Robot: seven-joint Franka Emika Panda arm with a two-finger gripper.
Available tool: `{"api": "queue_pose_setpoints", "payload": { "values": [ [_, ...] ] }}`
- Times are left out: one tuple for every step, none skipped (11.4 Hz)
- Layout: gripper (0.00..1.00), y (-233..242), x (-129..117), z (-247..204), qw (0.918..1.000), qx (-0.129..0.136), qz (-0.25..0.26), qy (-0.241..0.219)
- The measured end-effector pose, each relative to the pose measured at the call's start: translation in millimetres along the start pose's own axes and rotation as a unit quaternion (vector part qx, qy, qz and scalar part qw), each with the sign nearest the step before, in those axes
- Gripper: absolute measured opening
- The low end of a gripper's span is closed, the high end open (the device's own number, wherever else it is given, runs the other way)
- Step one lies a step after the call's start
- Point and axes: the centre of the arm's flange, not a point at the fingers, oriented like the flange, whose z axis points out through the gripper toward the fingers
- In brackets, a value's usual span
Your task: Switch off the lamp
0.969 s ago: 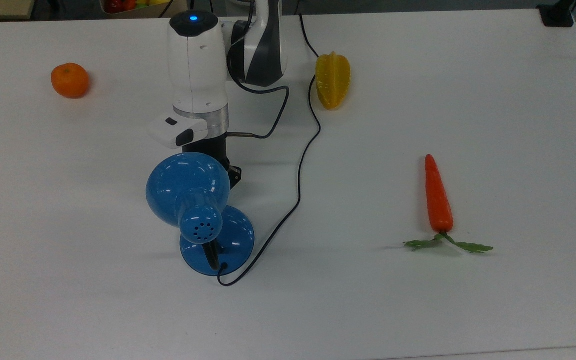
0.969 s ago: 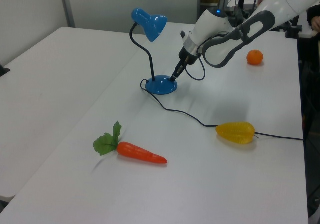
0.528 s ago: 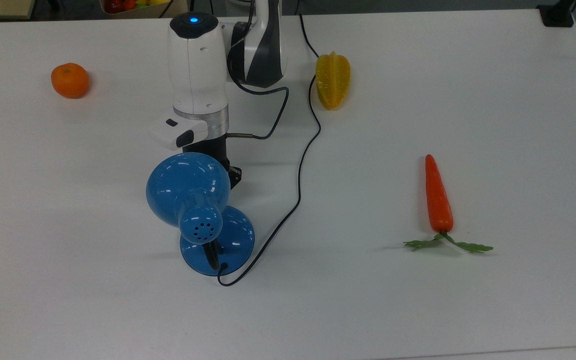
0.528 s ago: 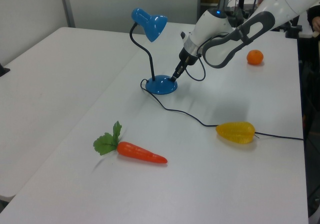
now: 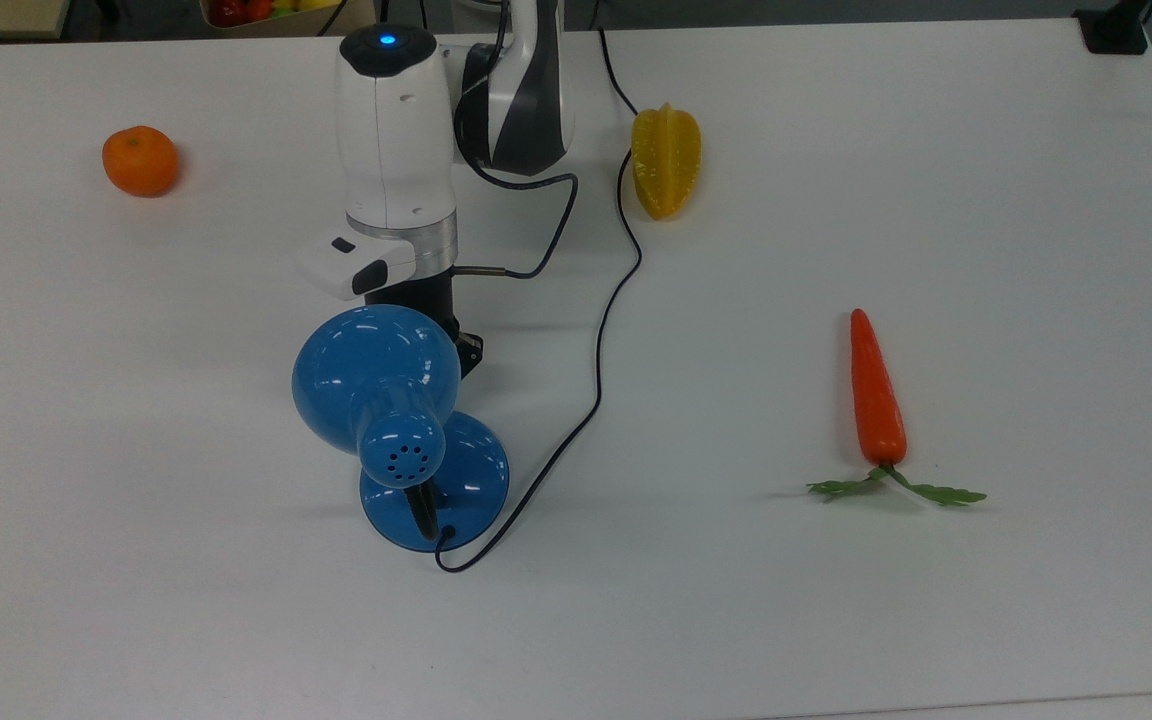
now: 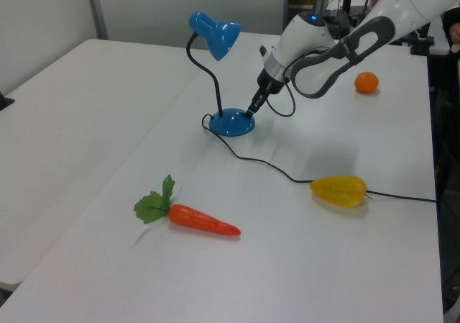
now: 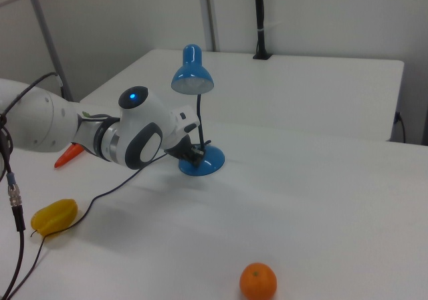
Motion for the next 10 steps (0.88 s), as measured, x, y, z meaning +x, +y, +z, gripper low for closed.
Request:
{"api": "queue_pose_setpoints", "payload": {
  "values": [
    [0.01,1,-1,0,1.0000,0.000,0.000,-0.005],
    [0.01,2,-2,0,0.9999,0.001,0.002,-0.014],
    [0.01,4,-4,-1,0.9996,0.003,0.001,-0.028],
    [0.01,6,-5,-3,0.9989,0.005,-0.003,-0.047],
    [0.01,7,-5,-9,0.9978,0.009,-0.010,-0.064],
    [0.01,8,-3,-19,0.9968,0.013,-0.013,-0.077],
    [0.01,10,0,-32,0.9955,0.017,-0.013,-0.093],
    [0.05,11,3,-48,0.9931,0.023,-0.012,-0.114],
    [0.05,12,5,-66,0.9901,0.029,-0.012,-0.137],
    [0.16,14,5,-86,0.9858,0.035,-0.009,-0.164]
  ]
}}
